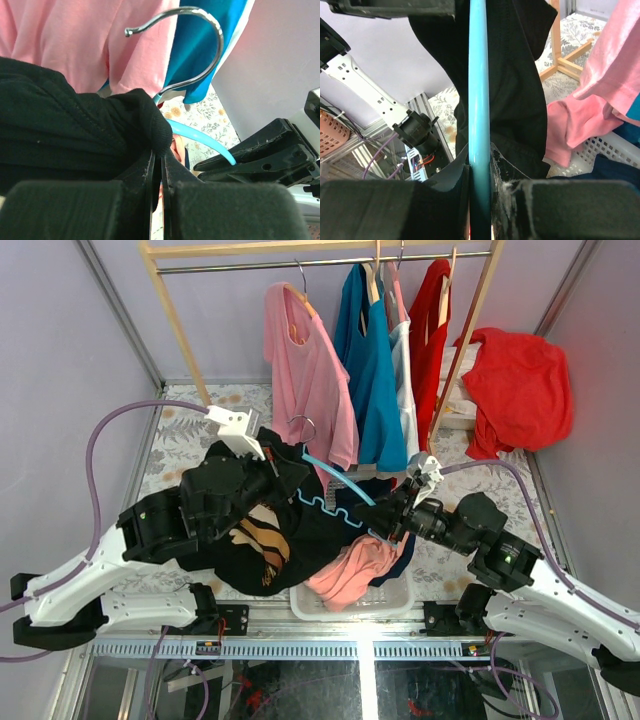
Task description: Place the t-shirt on the hanger
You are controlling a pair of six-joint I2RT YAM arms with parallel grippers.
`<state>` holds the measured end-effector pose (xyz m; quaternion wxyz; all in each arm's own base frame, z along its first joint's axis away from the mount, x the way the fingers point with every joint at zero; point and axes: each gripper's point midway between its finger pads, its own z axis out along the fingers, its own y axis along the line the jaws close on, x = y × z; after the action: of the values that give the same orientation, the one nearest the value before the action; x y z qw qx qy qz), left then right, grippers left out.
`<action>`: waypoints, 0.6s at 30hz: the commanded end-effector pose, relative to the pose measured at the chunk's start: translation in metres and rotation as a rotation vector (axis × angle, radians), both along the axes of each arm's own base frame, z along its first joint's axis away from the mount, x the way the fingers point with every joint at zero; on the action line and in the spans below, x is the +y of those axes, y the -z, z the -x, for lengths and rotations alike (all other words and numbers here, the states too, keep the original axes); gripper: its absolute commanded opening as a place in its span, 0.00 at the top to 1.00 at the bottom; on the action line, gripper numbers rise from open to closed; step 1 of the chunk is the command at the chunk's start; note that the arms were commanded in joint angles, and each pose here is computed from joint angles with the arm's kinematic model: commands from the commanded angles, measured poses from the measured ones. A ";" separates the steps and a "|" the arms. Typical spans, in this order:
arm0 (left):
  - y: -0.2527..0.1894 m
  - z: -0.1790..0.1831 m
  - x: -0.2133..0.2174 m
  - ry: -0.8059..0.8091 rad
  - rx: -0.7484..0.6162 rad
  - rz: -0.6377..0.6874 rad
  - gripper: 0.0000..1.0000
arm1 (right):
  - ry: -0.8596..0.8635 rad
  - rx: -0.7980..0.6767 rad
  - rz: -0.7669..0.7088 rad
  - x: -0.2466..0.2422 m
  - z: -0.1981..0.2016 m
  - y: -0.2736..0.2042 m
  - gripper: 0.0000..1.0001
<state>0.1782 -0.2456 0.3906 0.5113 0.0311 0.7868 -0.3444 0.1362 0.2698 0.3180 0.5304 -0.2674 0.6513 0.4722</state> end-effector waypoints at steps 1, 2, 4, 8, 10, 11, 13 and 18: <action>-0.025 0.007 -0.020 0.082 -0.011 0.105 1.00 | 0.069 -0.163 -0.262 -0.011 -0.007 -0.077 1.00; -0.026 0.008 -0.019 0.085 -0.010 0.108 1.00 | 0.068 -0.168 -0.274 -0.012 -0.007 -0.079 1.00; -0.027 0.010 -0.019 0.092 -0.009 0.117 1.00 | 0.070 -0.182 -0.293 -0.013 -0.006 -0.082 1.00; -0.030 0.015 -0.018 0.119 -0.015 0.124 0.89 | 0.078 -0.217 -0.353 -0.020 -0.003 -0.089 1.00; -0.031 0.017 -0.018 0.132 -0.022 0.125 0.81 | 0.078 -0.230 -0.384 -0.022 -0.002 -0.088 1.00; -0.032 0.018 -0.018 0.136 -0.024 0.127 0.78 | 0.080 -0.237 -0.401 -0.023 -0.002 -0.089 1.00; -0.033 0.019 -0.018 0.145 -0.030 0.126 0.73 | 0.083 -0.246 -0.431 -0.025 -0.001 -0.090 1.00; -0.041 0.023 -0.019 0.175 -0.043 0.134 0.57 | 0.092 -0.279 -0.491 -0.035 0.003 -0.098 1.00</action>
<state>0.1659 -0.2602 0.4044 0.4947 0.0547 0.7717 -0.3959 0.1388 0.2679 0.3199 0.5861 -0.2400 0.5869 0.5044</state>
